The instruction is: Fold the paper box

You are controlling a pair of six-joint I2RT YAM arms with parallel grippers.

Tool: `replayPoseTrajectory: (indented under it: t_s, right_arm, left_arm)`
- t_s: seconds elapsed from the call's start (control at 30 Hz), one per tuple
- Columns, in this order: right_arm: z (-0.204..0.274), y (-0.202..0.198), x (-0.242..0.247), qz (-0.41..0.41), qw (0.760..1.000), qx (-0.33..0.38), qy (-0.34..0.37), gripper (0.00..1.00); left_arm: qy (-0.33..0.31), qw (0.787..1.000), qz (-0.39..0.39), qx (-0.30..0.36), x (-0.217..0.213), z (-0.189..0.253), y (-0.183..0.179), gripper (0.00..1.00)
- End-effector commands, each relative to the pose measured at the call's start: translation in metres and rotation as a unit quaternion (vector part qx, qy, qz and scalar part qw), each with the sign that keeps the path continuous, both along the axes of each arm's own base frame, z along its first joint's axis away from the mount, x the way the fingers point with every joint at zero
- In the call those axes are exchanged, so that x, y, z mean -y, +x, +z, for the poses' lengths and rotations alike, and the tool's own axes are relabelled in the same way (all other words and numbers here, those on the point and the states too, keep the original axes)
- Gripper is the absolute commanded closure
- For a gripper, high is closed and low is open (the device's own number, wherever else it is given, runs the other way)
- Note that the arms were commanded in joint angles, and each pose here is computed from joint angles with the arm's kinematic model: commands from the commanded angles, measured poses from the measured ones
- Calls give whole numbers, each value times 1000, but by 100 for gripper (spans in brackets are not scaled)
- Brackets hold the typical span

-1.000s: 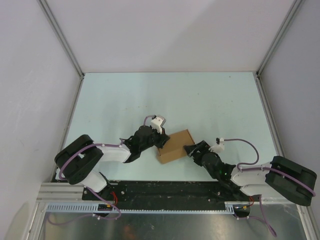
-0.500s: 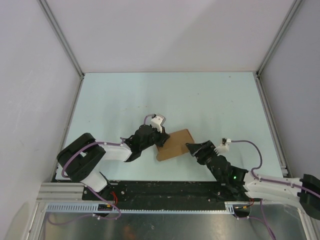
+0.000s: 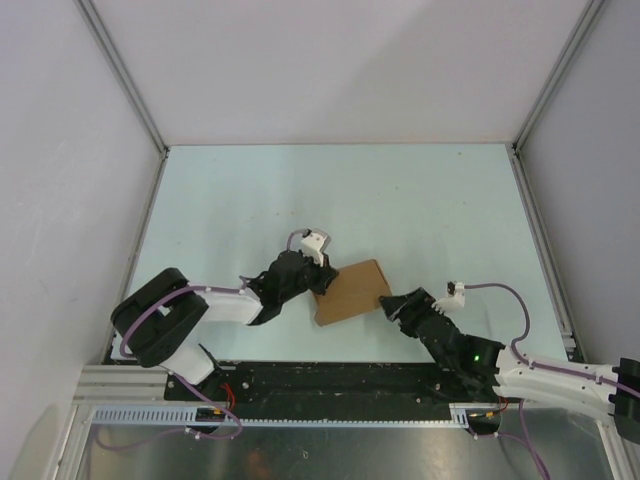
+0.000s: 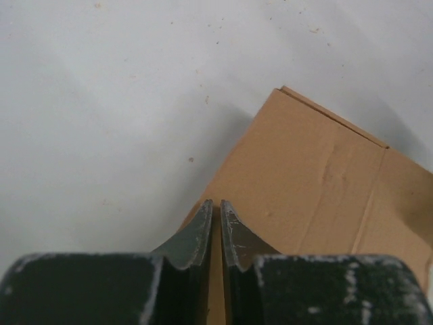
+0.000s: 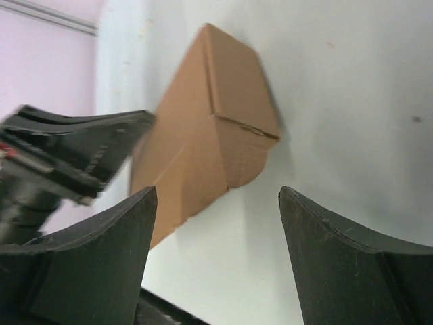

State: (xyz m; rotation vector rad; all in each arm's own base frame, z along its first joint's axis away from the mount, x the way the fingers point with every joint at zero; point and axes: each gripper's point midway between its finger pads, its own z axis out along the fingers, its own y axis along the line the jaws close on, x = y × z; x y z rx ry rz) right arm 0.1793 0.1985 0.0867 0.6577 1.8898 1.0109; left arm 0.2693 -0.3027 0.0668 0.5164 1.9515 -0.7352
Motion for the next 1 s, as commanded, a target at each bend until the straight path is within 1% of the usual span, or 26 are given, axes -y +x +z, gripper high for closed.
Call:
replayPoseTrajectory:
  t_s: [0.0,0.03,0.07,0.13,0.17,0.23,0.27,0.33,0.37,0.4,0.43,0.47,0.5,0.53,0.57,0.6,0.63,0.7,0.77,0.8,0.83,0.87,0.9,0.93,0.97]
  right_arm:
    - [-54,-8,40,-31,991,-33,-128,22]
    - [-46,-7,38,-33,990,-22,-132,22]
    - [-43,-7,39,-36,990,-19,-138,22]
    - [-38,-6,45,-41,985,-7,-166,22]
    - [-35,-5,45,-40,984,-2,-172,22]
    - [-24,0,43,-43,982,15,-182,22]
    - [-17,3,40,-33,978,38,-203,22]
    - [-7,8,35,-18,974,60,-219,22]
    - [3,13,35,-20,969,72,-237,22]
    - [8,16,34,-18,966,80,-244,22]
    - [12,18,33,-12,964,86,-252,22]
    - [21,21,32,-11,961,97,-258,22]
    - [23,25,37,-16,958,99,-267,22]
    - [31,27,32,-9,961,110,-253,22]
    - [39,31,30,-12,963,119,-241,22]
    - [43,39,37,-18,959,128,-253,22]
    - [45,41,34,-3,960,130,-249,22]
    - [50,54,39,0,960,135,-245,22]
    - [59,63,36,7,962,150,-228,21]
    - [61,65,30,27,963,156,-218,21]
    - [54,75,35,25,962,146,-231,21]
    - [59,82,32,26,962,154,-225,21]
    - [54,84,24,52,962,149,-223,21]
    - [47,93,24,59,961,137,-234,21]
    - [50,99,17,71,960,147,-228,22]
  left_arm:
    - [14,999,51,1,-24,2,0,85]
    - [11,998,58,5,-28,5,-1,84]
    - [-1,998,64,18,-30,18,0,84]
    - [-10,996,81,27,-39,25,-1,79]
    - [-30,995,85,39,-41,41,-2,76]
    - [-39,994,97,45,-49,45,-5,74]
    - [-62,991,101,56,-53,61,-8,72]
    - [-73,989,113,55,-64,60,-16,72]
    - [-87,988,116,48,-67,60,-20,71]
    - [-112,985,119,55,-71,71,-25,71]
    - [-114,985,119,41,-76,59,-33,71]
    - [-132,983,122,23,-77,56,-39,71]
    - [-153,981,120,21,-79,61,-45,71]
    - [-153,981,120,5,-82,47,-52,71]
    - [-170,979,115,-11,-80,46,-59,69]
    - [-178,978,111,-19,-79,44,-64,69]
    - [-186,977,105,-24,-79,42,-70,68]
    - [-199,974,97,-39,-76,39,-80,65]
    - [-214,971,103,-40,-75,43,-83,62]
    - [-216,970,105,-40,-75,43,-84,62]
    - [-222,968,109,-38,-75,45,-83,61]
    - [-227,966,113,-42,-76,45,-83,60]
    - [-234,964,122,-38,-77,47,-80,59]
    - [-244,961,124,-34,-80,46,-80,58]
    - [-245,960,128,-38,-80,43,-80,57]
